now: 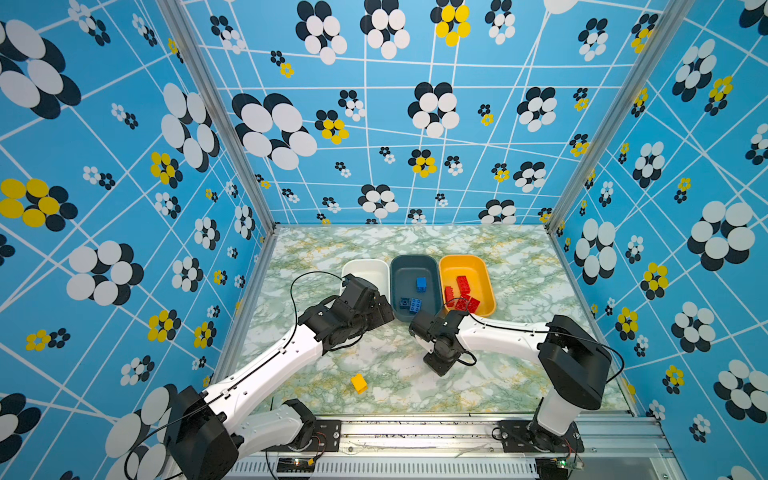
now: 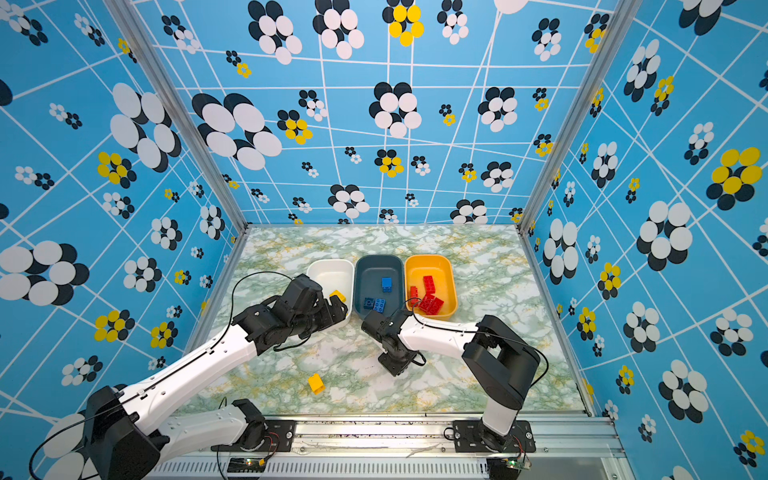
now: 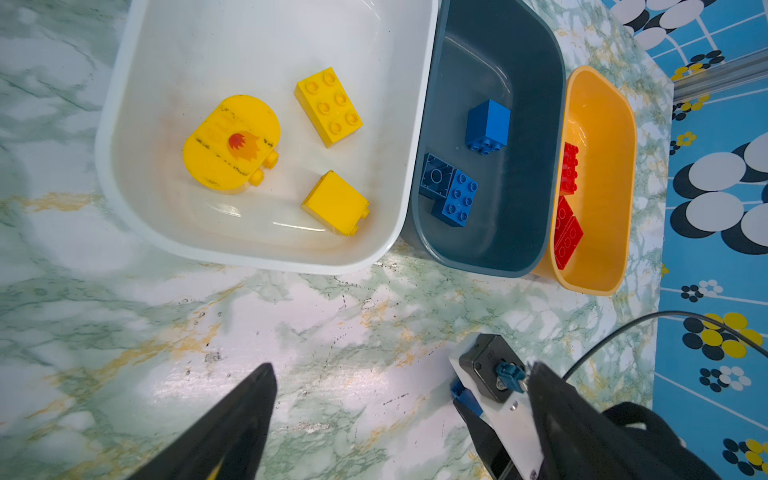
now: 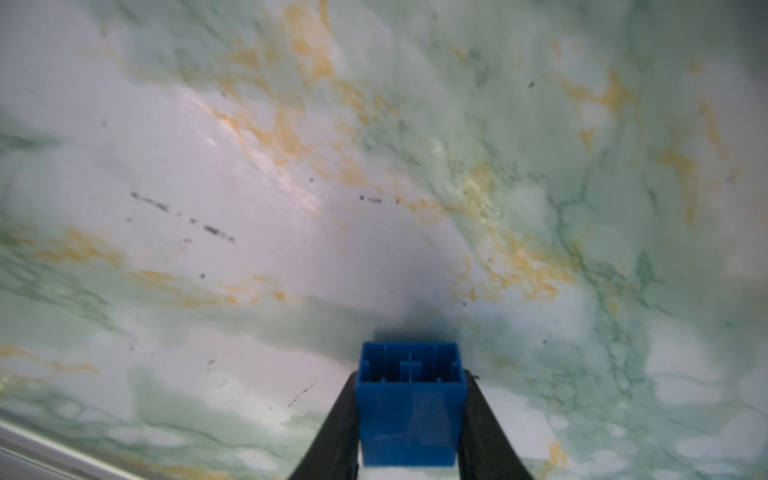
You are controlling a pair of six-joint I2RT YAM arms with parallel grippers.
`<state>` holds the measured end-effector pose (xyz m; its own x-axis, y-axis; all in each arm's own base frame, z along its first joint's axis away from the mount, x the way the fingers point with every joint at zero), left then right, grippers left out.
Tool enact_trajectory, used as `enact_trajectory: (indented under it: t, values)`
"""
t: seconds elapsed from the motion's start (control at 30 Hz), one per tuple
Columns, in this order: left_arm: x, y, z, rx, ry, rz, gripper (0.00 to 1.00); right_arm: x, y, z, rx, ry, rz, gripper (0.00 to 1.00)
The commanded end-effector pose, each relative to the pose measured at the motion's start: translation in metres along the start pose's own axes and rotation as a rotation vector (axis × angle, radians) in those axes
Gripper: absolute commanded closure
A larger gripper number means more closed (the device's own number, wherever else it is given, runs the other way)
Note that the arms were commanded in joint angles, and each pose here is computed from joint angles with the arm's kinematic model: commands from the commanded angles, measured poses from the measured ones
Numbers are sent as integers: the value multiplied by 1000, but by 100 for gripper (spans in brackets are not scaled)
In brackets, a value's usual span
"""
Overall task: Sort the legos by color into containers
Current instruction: 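Close the right gripper on the tall blue brick and lift it, then carry the blue brick over the teal bin and open the right gripper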
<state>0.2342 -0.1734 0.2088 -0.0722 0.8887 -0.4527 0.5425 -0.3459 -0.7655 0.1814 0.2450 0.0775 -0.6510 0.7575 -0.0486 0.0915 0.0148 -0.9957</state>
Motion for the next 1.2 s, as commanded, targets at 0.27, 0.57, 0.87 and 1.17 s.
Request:
enact_trajectory:
  t: [0.27, 0.57, 0.87, 1.17]
  values:
    - [26, -13, 12, -14, -20, -63, 3, -15, -102, -57, -247, 138, -43, 73]
    - [41, -24, 22, -14, -29, -87, 3, -53, -125, -106, -322, 244, -64, 75]
    - [53, -28, 33, -10, -38, -107, 1, -79, -105, -140, -326, 308, -46, 75]
    - [57, -26, 40, 7, -36, -117, 0, -84, -72, -166, -285, 322, -29, 76]
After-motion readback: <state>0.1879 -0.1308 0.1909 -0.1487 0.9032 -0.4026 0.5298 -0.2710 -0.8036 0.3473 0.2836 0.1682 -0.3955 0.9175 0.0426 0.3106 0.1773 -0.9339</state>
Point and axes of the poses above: each gripper's point midway between its finger pads, its own y axis out along the fingers, its own x axis along the line the jaws close on, z = x × y, the point moved 5 cm from there along -y, back along the fingers, and after that the axes turned 7 degrees about y, right-handed, at the moved point
